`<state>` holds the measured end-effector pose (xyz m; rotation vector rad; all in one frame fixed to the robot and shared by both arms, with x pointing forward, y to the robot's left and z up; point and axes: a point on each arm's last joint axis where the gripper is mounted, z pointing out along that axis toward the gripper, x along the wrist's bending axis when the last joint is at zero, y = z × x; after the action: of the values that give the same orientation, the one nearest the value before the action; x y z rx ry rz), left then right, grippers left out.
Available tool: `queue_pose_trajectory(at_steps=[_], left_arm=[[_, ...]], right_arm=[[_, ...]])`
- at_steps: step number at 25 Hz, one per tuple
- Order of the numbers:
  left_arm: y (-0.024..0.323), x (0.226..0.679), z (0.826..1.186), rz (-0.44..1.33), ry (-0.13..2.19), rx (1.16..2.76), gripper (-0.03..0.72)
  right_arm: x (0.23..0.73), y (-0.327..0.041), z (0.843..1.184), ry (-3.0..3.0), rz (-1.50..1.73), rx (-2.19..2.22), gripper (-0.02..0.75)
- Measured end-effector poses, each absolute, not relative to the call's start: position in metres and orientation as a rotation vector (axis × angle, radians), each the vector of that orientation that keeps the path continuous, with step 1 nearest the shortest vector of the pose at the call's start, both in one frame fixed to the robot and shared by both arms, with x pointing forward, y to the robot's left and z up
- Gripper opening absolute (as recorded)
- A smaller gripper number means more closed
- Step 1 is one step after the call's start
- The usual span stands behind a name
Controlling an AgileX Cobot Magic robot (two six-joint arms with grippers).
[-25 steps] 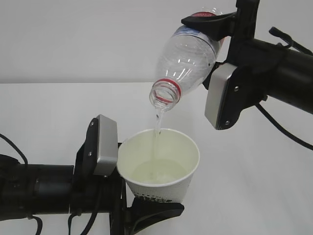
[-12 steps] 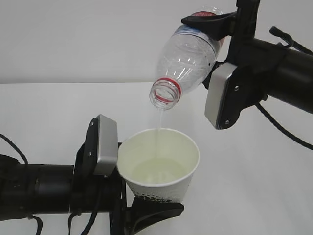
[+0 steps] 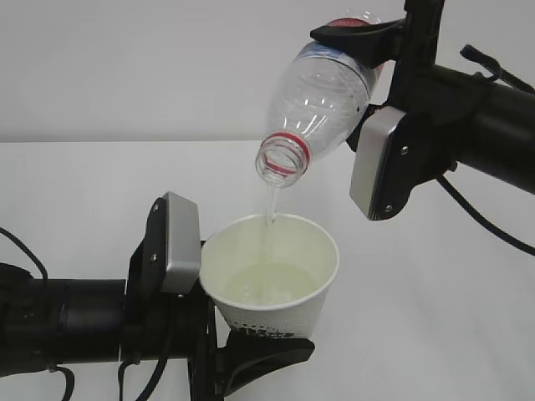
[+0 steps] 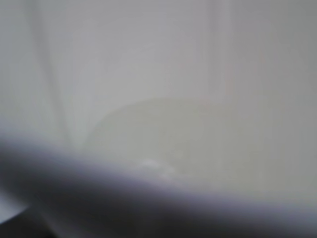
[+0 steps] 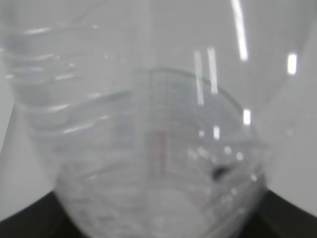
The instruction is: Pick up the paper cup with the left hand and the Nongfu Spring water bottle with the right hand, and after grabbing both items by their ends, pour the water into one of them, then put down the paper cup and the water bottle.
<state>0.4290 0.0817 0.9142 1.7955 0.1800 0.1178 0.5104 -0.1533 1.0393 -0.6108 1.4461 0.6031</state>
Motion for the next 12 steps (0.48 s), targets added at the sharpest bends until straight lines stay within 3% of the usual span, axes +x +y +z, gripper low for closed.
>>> queue_pose_trajectory(at_steps=[12], left_arm=[[0.0818, 0.4294, 0.9143, 0.12, 0.186, 1.794, 0.501]], right_arm=[[0.5104, -0.1532, 1.0395, 1.444, 0.604, -0.611, 0.476]])
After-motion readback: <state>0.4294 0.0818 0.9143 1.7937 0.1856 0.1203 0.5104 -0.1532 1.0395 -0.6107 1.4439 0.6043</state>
